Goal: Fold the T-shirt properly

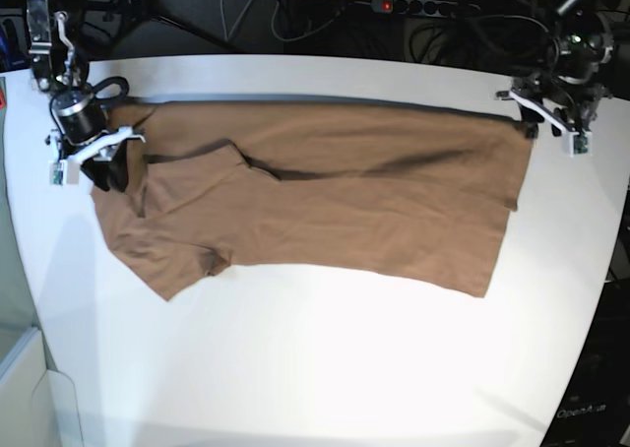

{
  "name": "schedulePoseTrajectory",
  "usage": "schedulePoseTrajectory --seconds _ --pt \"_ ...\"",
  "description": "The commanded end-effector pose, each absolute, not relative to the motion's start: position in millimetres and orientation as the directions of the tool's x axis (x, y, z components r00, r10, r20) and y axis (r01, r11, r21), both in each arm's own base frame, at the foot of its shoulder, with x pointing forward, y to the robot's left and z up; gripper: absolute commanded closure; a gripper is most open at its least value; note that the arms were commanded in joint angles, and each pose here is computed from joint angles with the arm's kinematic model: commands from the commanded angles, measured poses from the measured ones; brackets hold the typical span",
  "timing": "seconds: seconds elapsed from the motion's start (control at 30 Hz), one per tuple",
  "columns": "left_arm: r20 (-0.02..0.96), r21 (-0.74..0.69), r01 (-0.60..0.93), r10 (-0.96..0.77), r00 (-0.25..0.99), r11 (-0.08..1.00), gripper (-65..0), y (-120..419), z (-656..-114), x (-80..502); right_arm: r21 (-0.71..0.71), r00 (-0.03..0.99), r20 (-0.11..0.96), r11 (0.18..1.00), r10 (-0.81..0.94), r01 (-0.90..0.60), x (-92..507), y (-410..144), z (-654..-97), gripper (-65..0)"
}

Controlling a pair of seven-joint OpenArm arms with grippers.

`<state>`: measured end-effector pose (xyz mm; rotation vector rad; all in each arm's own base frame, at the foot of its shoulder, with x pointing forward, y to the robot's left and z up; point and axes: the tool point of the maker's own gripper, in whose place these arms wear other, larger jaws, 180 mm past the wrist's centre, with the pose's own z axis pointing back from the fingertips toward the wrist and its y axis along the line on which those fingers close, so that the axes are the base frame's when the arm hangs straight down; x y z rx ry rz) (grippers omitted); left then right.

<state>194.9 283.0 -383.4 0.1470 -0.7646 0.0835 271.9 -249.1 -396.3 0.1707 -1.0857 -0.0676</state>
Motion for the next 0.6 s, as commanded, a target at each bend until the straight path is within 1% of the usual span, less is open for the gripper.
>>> schedulePoseTrajectory --seconds 0.0,0.07,0.13,0.27,0.33,0.4,0.47,0.57 --pt "0.742 0.118 -0.133 0.001 0.670 0.984 -28.0 286 -364 208 0.146 0.383 0.917 0.988 -0.114 -0.057 292 -256 -368 -17.6" --pt "0.766 0.121 -0.137 -0.005 0.643 0.983 -28.0 287 -354 222 0.117 0.353 0.932 0.990 -0.083 -0.075 309 -261 -353 -17.6" --pt "0.757 0.130 -0.139 -0.008 0.653 0.982 -28.1 292 -348 233 0.091 0.350 0.935 0.992 -0.054 -0.091 327 -264 -340 -17.6" --pt "0.756 0.148 -0.145 -0.017 0.654 0.978 -28.1 310 -331 268 0.028 0.387 0.922 0.991 0.024 -0.128 365 -263 -321 -17.6" --pt "0.771 0.118 -0.150 0.004 0.637 0.982 -28.1 316 -328 294 -0.015 0.434 0.898 0.991 0.071 -0.132 384 -265 -327 -17.6" --pt "0.769 0.092 -0.154 0.028 0.639 0.984 -28.2 325 -331 316 -0.039 0.477 0.871 0.985 0.116 -0.168 403 -253 -341 -17.6" --pt "0.761 0.065 -0.155 0.052 0.646 0.986 -28.2 330 -335 337 -0.053 0.519 0.840 0.976 0.158 -0.211 413 -247 -356 -17.6" --pt "0.734 0.036 -0.119 0.055 0.677 0.992 -28.2 325 -345 364 -0.068 0.552 0.808 0.963 0.207 -0.261 421 -238 -371 -17.7"
